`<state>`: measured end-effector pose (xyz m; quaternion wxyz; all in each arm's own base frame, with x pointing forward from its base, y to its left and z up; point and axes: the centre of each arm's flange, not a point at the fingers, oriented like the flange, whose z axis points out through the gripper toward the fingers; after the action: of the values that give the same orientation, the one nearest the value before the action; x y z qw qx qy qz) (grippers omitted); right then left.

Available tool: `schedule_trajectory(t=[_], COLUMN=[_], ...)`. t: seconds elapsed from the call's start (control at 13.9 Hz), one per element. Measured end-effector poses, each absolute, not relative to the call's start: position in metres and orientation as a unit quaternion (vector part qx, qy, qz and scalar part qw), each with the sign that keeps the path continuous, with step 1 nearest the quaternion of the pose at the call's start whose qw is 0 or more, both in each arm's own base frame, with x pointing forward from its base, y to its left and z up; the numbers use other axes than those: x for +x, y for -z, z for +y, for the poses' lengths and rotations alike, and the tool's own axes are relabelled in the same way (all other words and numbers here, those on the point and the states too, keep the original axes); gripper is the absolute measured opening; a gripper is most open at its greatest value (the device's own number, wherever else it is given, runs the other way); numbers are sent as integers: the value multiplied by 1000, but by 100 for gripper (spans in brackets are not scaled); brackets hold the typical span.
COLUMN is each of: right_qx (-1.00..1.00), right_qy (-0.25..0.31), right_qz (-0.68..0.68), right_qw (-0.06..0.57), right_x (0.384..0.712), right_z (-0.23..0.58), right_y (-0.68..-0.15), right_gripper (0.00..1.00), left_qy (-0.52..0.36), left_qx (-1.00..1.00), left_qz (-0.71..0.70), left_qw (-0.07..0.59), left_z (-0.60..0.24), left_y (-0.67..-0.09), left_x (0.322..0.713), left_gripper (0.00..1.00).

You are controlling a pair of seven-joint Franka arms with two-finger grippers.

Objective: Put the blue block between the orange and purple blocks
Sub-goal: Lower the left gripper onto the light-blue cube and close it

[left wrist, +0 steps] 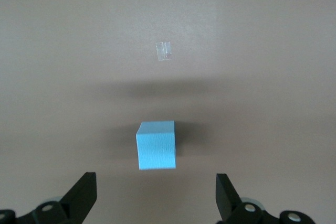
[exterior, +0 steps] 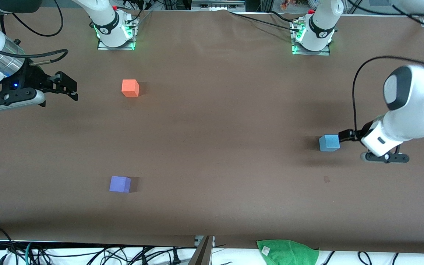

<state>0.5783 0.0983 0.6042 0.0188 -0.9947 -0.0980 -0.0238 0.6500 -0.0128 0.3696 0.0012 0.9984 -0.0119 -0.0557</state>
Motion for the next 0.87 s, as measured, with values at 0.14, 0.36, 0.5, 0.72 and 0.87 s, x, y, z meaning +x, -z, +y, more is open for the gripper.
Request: schedule_trajectory(t=[0.14,0.36,0.5,0.72,0.87], right_qx=[-995,-995,-995,-995,-995], right_qy=[24,23,22,21,20], right_qz=[-97,-95,-94,-94,-94], right_qw=[19,18,18,18,18], right_x=[578,579,580,580,580], right_z=[97,95,94,94,93], right_y=[-604,-603,-602,-601,-601], right_gripper=[100,100,100,100,100], left_qy=[51,15,8,8,2], left_qx=[999,1000,1000,1000,1000], left_qz=[-9,-10,-10,-19,-26], left_qw=[2,4,5,0,-4], left_z=[-8,-6,-5,-6,-5], left_y=[-332,-281,-256,-232,-217], left_x=[645,625,610,591,579], left_gripper=[100,100,100,100,100])
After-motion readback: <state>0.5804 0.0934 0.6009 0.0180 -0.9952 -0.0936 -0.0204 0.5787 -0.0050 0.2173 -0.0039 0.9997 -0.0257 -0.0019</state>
